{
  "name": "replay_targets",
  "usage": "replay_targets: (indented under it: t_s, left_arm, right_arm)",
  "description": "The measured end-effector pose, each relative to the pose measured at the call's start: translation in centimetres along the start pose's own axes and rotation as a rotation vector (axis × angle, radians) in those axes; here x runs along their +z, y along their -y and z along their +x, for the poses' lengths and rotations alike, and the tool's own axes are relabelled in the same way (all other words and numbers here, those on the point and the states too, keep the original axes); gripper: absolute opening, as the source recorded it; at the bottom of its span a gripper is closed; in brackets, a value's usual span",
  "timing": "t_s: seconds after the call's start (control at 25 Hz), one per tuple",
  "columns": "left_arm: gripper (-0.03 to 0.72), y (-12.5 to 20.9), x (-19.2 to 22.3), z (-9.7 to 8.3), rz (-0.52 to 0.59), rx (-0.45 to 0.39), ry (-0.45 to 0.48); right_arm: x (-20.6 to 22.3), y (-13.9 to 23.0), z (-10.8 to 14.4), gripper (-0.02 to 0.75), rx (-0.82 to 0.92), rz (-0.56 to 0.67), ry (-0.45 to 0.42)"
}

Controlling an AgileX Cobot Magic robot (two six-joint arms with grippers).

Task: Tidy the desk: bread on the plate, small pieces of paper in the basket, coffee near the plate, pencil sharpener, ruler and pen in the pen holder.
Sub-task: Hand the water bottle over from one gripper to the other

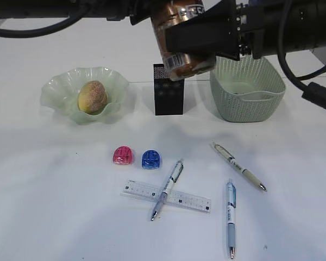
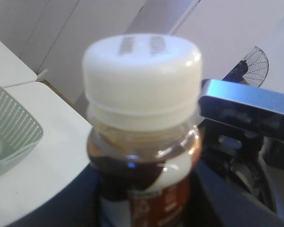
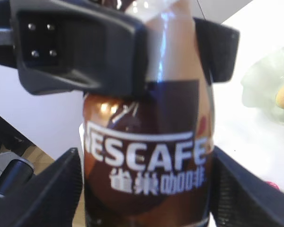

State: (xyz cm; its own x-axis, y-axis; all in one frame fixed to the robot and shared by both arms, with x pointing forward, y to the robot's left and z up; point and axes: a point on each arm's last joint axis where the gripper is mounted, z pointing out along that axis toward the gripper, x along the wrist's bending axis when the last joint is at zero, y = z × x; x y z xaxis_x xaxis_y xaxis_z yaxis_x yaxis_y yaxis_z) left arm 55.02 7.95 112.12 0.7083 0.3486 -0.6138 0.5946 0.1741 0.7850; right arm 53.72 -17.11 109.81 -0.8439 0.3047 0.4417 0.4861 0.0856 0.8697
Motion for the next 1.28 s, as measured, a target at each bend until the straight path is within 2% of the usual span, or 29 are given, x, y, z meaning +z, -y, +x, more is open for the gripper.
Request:
replay_targets:
  t_s: [0.28,0.64,1.08,1.28]
  left_arm:
    - [0.307,-1.5,-0.2,-0.3,-0.035,0.033,-0.001]
    - [0.307,-1.6,-0.2,-0.1,-0.043,0.023,-0.017]
    - [0.307,-2.3,-1.1,0.9,-0.062,0.008,-0.034]
    - [0.307,-3.6,-2.5,2.9,-0.123,0.024,-0.149]
  right_arm:
    - [0.0,-0.1,-0.1,0.608,0.001,-0.008,0.009]
    - [0.0,-0.1,-0.1,0.608,-0.002,-0.003,0.012]
    - [0.7,0.5,0.1,0.608,-0.026,0.062,0.03]
    - [1.0,1.3,0.8,0.607,-0.037,0.143,-0.032]
